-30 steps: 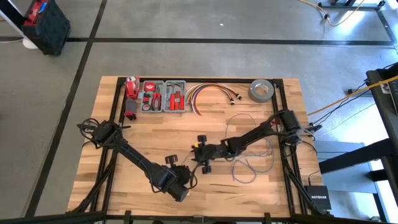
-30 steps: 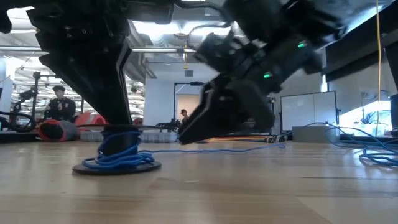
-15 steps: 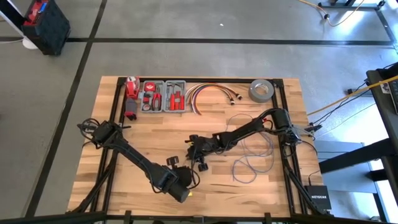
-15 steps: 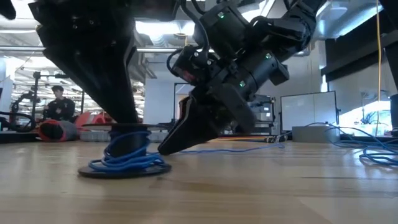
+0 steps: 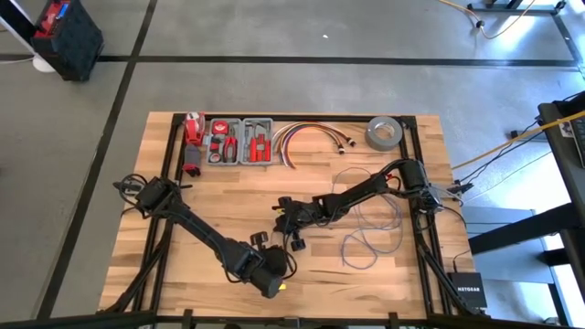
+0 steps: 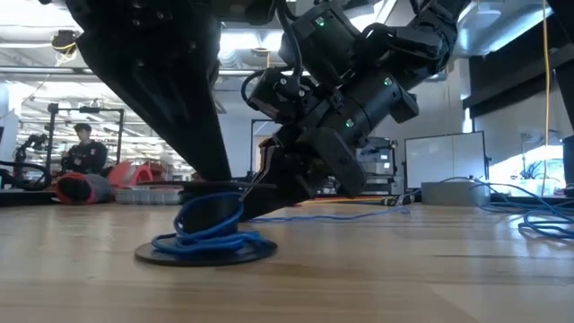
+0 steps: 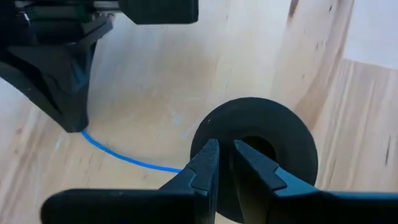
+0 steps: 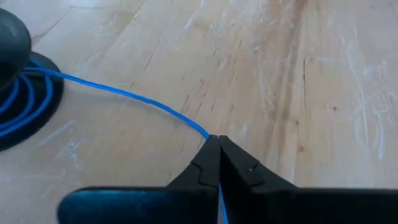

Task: Coil cords
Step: Uncoil the blue wire into the black spool

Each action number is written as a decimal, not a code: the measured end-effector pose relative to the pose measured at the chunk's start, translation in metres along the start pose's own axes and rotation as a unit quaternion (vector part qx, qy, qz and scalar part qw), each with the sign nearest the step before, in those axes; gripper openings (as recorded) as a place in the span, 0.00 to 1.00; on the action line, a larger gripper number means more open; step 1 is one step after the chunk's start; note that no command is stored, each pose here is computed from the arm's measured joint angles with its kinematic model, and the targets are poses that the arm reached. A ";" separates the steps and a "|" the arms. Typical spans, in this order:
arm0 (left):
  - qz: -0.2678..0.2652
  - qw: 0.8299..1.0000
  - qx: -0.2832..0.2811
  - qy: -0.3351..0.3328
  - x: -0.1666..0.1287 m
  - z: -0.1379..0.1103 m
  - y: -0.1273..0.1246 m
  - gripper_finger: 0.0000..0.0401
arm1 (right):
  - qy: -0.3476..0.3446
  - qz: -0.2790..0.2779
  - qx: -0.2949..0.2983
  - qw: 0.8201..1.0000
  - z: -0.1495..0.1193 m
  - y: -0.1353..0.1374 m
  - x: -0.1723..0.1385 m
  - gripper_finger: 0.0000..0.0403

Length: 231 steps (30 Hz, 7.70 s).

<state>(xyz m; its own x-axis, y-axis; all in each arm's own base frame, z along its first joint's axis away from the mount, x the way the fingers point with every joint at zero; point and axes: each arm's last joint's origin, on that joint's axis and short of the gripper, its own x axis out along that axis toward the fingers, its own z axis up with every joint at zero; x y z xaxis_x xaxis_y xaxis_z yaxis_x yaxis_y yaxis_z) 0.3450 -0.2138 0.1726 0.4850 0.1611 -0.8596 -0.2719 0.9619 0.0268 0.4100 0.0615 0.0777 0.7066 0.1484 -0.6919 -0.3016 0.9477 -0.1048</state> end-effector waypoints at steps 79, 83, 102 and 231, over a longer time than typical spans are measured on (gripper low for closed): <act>0.002 0.999 0.012 0.040 -0.009 -0.022 -0.010 0.10 | 0.008 -0.016 0.002 1.000 0.008 0.000 -0.011 0.00; -0.008 0.998 0.006 0.059 -0.012 -0.026 -0.012 0.10 | 0.081 -0.057 -0.014 0.995 0.011 0.007 -0.035 0.00; 0.000 0.995 -0.017 0.094 -0.014 -0.033 -0.010 0.10 | 0.445 -0.138 -0.032 0.884 -0.030 0.060 -0.110 0.00; -0.015 0.998 0.033 0.056 -0.019 -0.015 -0.012 0.10 | 0.324 -0.120 0.090 0.934 0.005 0.118 -0.211 0.45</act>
<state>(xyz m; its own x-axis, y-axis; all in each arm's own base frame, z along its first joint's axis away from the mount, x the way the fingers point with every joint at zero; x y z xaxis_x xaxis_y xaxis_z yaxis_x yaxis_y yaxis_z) 0.3264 -0.2320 0.1807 0.3955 0.1102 -0.9118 -0.2013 0.9790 0.0310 0.2280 0.1430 0.2150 0.1875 -0.2217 -0.9569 -0.0296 0.9725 -0.2311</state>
